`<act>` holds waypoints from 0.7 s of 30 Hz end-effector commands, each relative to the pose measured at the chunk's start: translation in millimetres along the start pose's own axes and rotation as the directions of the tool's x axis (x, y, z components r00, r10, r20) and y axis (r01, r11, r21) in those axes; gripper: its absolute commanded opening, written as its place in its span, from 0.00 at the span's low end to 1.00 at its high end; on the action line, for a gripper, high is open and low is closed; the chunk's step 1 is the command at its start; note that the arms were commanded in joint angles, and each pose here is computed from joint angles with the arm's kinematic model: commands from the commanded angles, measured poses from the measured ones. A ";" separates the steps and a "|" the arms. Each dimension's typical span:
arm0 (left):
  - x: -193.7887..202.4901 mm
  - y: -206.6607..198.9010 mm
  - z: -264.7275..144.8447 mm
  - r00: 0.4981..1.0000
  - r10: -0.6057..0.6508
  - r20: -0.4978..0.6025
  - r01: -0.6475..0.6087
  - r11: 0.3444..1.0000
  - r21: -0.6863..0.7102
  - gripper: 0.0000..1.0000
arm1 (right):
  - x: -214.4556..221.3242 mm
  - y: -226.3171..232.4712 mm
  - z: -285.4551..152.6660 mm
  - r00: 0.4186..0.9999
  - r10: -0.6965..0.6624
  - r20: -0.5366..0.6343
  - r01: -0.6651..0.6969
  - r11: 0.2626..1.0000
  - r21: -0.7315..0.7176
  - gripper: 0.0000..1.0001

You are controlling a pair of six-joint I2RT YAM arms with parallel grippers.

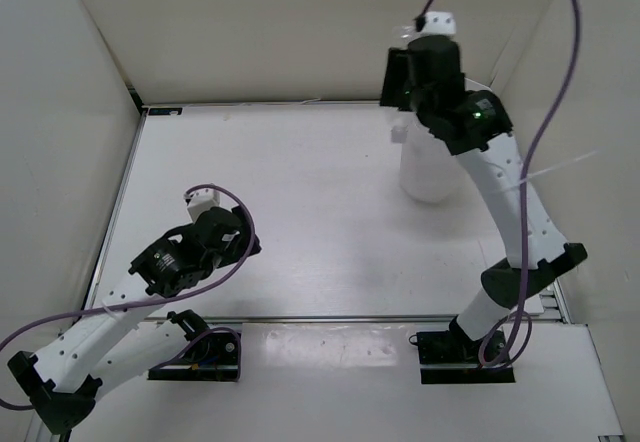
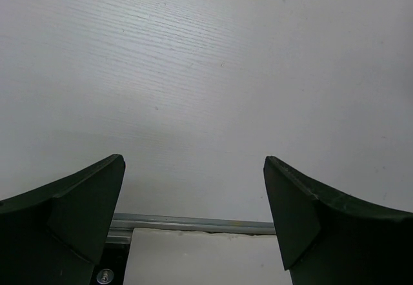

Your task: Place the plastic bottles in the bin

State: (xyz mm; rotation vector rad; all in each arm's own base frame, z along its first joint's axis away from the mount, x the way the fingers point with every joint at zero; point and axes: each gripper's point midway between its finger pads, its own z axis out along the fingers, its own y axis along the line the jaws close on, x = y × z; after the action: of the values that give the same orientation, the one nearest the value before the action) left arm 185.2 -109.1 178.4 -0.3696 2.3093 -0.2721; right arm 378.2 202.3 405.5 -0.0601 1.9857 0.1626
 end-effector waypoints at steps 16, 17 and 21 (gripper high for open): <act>-15.6 -8.9 4.1 0.992 0.122 0.015 -0.121 0.992 -0.026 1.00 | -53.0 -167.0 83.1 0.983 0.084 0.161 -0.143 0.904 0.402 0.18; -15.7 -8.9 4.1 0.992 0.122 0.015 -0.122 0.992 -0.026 1.00 | -48.1 -172.3 85.9 0.983 0.096 0.153 -0.152 0.898 0.413 0.18; -19.3 -6.7 9.6 0.988 0.150 0.030 -0.148 0.987 -0.058 1.00 | -27.9 -175.9 90.0 0.990 0.097 0.099 -0.131 0.890 0.436 0.64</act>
State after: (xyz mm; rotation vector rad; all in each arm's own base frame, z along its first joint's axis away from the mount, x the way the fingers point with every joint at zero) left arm 196.9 -112.3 175.1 -0.2398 2.3447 -0.1614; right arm 499.0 43.8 363.1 0.3204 1.9615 -0.2124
